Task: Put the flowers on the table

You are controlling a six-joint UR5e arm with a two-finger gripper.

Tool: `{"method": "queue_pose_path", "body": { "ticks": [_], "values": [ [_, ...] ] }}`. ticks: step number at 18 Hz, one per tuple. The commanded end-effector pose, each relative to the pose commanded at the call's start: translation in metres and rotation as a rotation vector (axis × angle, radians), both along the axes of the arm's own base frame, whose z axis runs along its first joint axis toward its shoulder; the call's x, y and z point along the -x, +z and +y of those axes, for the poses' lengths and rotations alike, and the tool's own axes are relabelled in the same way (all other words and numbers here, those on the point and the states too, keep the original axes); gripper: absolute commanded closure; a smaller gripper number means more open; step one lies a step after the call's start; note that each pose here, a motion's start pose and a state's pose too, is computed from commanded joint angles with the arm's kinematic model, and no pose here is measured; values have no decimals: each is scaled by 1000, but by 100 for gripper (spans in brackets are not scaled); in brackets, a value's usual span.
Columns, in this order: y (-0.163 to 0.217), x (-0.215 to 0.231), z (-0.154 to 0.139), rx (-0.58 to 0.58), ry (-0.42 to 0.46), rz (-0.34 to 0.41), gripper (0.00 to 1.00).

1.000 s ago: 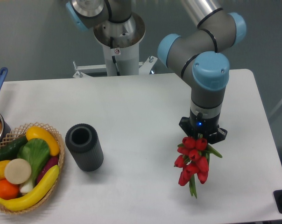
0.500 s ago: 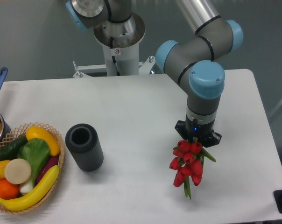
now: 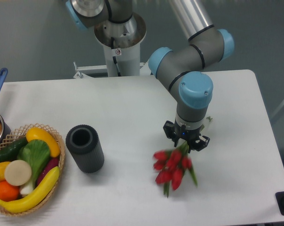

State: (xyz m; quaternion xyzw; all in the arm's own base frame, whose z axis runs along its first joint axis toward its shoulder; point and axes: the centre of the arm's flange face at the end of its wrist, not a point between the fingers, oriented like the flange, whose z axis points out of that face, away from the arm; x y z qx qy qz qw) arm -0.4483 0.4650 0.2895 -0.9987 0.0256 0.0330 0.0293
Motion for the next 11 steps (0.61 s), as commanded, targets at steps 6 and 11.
{"method": "queue_pose_path", "body": {
  "ticks": [6, 11],
  "values": [
    [47, 36, -25, -66, 4, 101, 0],
    [51, 41, -24, -71, -28, 110, 0]
  ]
}}
